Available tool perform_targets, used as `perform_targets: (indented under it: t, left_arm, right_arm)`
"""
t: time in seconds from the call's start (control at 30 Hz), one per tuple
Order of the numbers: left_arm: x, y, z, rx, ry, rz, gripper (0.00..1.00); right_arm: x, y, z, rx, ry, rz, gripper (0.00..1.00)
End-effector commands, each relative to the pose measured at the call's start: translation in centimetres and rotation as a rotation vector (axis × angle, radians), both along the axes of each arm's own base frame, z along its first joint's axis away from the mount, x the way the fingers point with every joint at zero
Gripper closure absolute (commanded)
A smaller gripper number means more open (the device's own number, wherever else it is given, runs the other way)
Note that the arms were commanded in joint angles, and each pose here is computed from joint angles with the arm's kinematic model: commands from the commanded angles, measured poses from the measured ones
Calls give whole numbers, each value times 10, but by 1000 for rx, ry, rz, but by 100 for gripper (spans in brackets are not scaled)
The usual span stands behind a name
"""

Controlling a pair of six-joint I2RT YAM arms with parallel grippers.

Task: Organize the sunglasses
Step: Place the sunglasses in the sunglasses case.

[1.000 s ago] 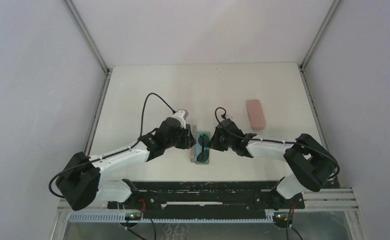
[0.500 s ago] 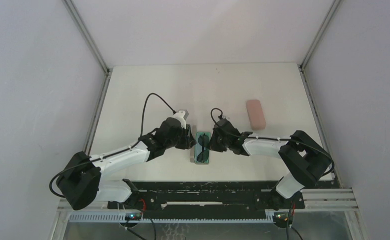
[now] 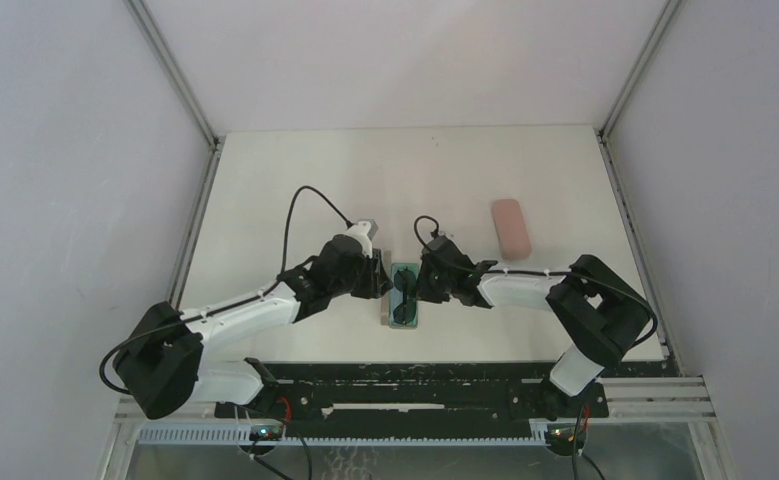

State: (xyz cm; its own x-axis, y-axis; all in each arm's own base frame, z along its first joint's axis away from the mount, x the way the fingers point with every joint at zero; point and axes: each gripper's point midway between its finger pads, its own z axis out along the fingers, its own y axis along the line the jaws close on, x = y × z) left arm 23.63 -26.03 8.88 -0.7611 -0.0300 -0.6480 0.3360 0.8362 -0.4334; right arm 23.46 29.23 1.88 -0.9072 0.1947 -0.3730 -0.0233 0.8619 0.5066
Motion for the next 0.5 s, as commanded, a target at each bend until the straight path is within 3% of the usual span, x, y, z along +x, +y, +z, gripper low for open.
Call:
perform_targets:
  t: [0.0,0.47]
  left_arm:
    - [9,-8,14,-14,-39,-28,64]
    - [9,-10,14,-16,-38,-33,64]
  right_arm:
    - [7,15,9,30,-33,30,97]
    - [3,4,-12,-78,6,38,97]
